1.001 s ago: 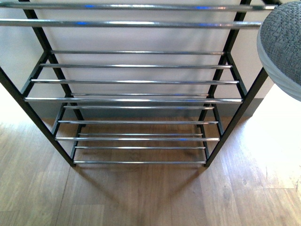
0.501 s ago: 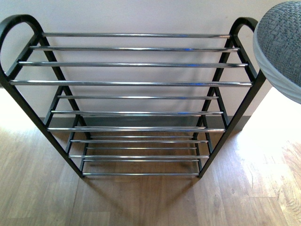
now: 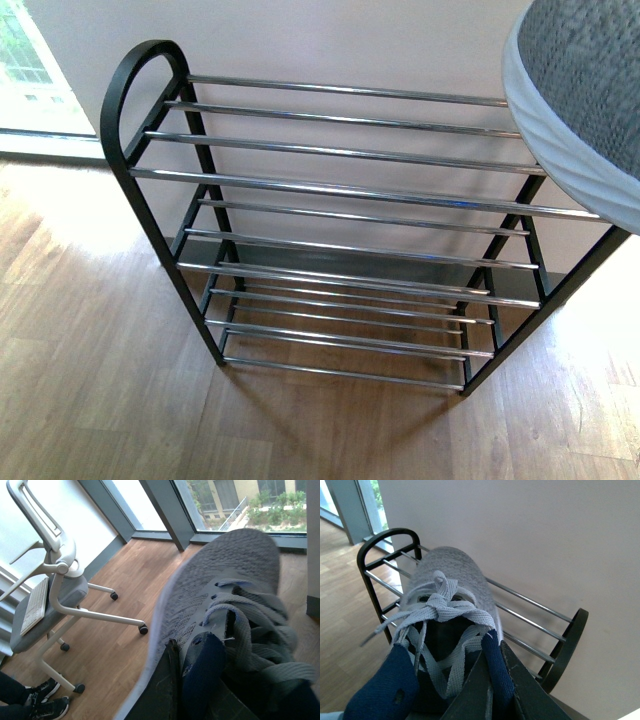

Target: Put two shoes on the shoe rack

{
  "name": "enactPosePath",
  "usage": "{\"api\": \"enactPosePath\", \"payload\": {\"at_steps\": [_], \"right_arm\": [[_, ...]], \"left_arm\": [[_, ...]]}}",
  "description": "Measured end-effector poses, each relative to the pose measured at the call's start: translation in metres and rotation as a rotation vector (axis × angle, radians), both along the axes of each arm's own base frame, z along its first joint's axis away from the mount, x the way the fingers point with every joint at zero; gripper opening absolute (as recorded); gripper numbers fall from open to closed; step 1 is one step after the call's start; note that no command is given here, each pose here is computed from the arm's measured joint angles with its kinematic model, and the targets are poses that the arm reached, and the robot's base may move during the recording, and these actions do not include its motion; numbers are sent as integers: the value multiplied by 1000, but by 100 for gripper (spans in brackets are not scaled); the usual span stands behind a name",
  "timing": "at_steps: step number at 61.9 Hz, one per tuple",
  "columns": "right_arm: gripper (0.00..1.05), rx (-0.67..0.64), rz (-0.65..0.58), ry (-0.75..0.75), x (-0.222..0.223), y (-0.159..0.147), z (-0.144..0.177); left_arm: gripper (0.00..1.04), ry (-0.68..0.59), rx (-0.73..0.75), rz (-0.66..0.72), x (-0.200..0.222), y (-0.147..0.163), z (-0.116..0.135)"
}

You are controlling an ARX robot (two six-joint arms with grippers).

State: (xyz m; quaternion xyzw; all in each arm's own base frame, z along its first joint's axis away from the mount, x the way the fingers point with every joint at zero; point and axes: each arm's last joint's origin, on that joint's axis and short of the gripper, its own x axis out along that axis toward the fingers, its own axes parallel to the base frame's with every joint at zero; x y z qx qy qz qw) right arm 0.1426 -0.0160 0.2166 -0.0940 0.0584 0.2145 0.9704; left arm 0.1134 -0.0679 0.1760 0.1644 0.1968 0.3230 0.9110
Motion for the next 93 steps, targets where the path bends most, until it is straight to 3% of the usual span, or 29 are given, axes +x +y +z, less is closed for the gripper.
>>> {"api": "enactPosePath", "payload": {"at_steps": [15,31,42,58,73,93], "right_arm": [[1,124,62,39,5,20,1],[1,207,-74,166,64,80,-5],[1,223,-276,206,118,101,-9],[1,264,-539,262,176,90,-36],[1,290,-606,264,200,85,-48],[1,259,-669,339,199,68,-66]], "left_arm": [[1,3,-5,-4,0,0,0],[1,4,-5,-4,0,0,0],[1,3,-5,-4,0,0,0],[1,3,-5,-4,0,0,0],[1,4,-5,-5,0,0,0],[1,4,-5,-5,0,0,0]]}}
